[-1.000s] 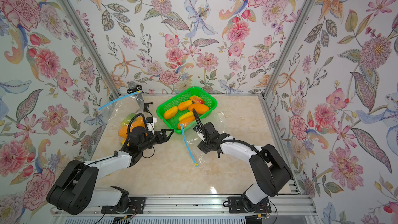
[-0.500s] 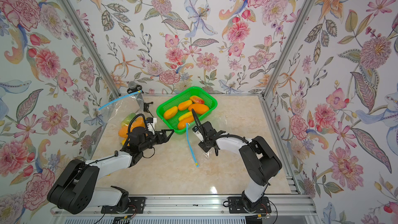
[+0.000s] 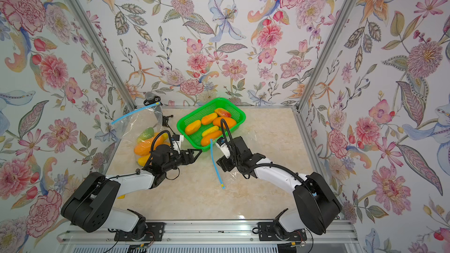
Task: Place the mango in a zip-top bag and seal the zipper
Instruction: Pick up the zipper food storage bag at the center of the board.
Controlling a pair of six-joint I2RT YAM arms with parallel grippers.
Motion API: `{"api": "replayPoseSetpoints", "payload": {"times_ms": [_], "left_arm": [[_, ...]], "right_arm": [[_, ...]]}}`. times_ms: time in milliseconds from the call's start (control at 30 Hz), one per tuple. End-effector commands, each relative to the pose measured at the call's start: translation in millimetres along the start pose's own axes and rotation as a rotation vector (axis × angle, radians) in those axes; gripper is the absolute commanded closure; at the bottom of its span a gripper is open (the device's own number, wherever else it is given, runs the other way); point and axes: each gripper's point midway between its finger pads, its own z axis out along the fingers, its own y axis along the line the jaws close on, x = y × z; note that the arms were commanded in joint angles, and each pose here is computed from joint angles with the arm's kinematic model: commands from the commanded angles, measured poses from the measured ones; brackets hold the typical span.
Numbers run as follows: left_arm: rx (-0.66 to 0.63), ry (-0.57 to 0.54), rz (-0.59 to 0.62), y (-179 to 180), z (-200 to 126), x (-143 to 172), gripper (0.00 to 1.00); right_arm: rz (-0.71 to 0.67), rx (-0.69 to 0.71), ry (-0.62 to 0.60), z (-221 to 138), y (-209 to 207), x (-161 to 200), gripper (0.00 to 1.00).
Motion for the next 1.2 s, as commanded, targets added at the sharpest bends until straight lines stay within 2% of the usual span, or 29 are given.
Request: {"api": "replayPoseSetpoints", "payload": {"times_ms": [0, 133, 267, 400, 500, 633, 767, 833, 1167], "left_arm": [[0.0, -0.017, 0.004, -0.2, 3.2, -2.8, 0.17], [-0.007, -0.009, 0.012, 1.0, 3.7, -1.7, 0.16], [-0.018, -0.007, 0.015, 3.6, 4.0, -0.8, 0.16], [-0.01, -0.002, 0.008, 4.1, 6.3, 0.6, 0.15], [-0.014, 0.005, 0.01, 5.9, 7.4, 2.5, 0.15], [-0.01, 0.009, 0.008, 6.3, 9.0, 3.6, 0.15], [-0.006, 0.01, 0.006, 6.1, 8.9, 4.1, 0.15], [-0.004, 0.009, 0.006, 5.5, 9.1, 3.7, 0.15], [-0.003, 0.009, 0.008, 5.1, 9.5, 3.3, 0.15]], "right_arm": [[0.03, 0.039, 0.08, 17.0, 5.9, 24.1, 0.22], [-0.002, 0.075, 0.173, 35.4, 9.4, 39.6, 0.22], [-0.006, 0.063, 0.201, 44.8, 11.7, 43.2, 0.26], [0.005, 0.049, 0.234, 50.0, 9.8, 52.7, 0.39], [0.019, 0.031, 0.237, 50.6, 8.7, 55.9, 0.54], [0.041, 0.006, 0.243, 52.2, 6.3, 60.6, 0.65], [0.065, -0.012, 0.23, 50.3, 3.5, 59.6, 0.68], [0.084, -0.027, 0.225, 48.8, 2.0, 59.2, 0.74], [0.162, -0.103, 0.219, 49.3, 1.9, 60.7, 0.89]]}}
